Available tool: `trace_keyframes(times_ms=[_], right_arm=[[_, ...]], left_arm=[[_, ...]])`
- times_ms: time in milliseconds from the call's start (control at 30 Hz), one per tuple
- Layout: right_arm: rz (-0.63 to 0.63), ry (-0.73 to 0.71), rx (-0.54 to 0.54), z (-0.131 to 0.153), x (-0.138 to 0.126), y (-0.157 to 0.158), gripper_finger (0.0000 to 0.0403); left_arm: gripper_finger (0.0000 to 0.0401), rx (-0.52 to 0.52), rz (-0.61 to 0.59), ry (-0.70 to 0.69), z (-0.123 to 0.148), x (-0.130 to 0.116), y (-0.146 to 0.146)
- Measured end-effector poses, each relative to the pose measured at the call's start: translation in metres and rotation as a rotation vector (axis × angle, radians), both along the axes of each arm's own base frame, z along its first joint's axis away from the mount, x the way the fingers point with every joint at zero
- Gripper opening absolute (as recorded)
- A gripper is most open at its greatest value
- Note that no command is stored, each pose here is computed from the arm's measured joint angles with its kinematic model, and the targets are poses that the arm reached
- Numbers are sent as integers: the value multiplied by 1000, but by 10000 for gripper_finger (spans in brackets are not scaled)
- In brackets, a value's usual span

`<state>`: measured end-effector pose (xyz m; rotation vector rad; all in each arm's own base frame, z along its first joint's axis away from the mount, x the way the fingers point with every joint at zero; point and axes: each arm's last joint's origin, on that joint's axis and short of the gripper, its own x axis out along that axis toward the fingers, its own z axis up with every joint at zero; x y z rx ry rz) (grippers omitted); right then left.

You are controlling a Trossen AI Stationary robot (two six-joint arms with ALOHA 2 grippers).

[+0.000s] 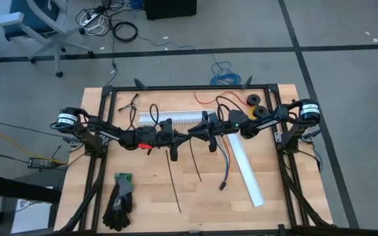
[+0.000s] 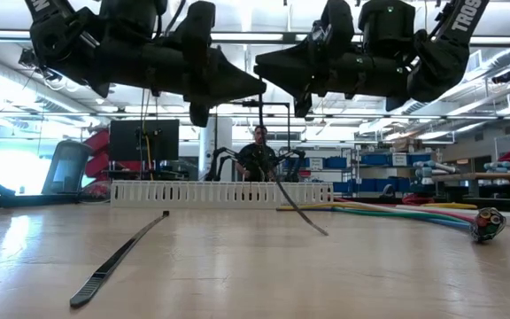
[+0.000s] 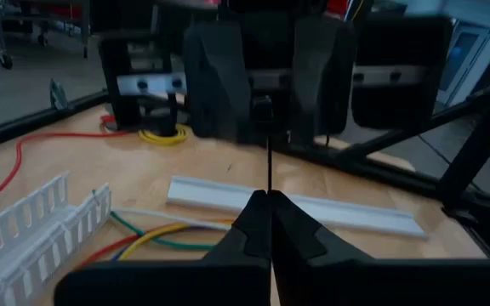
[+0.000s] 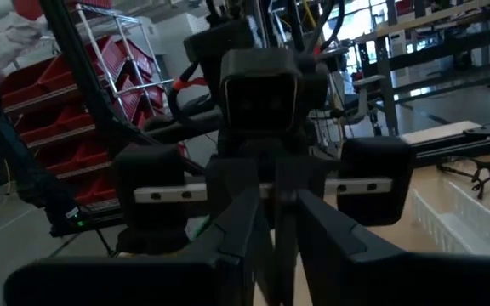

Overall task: Ziptie cables
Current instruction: Prepare the black zip tie

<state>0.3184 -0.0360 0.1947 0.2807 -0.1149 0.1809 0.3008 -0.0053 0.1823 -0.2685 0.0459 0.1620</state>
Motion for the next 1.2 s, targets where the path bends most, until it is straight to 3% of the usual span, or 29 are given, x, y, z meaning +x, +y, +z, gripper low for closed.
trace_keyframes(times_ms=[667, 900, 1200], right_arm=[[27, 12, 24, -1, -1, -6, 70], [42, 13, 7, -1, -1, -5, 11], [42, 11, -3, -1, -1, -5, 4]], left_arm=[[0, -16, -5, 16, -2, 0, -1], [0, -16, -7, 16, -2, 0, -1], [9, -19, -7, 10, -1, 0, -1]])
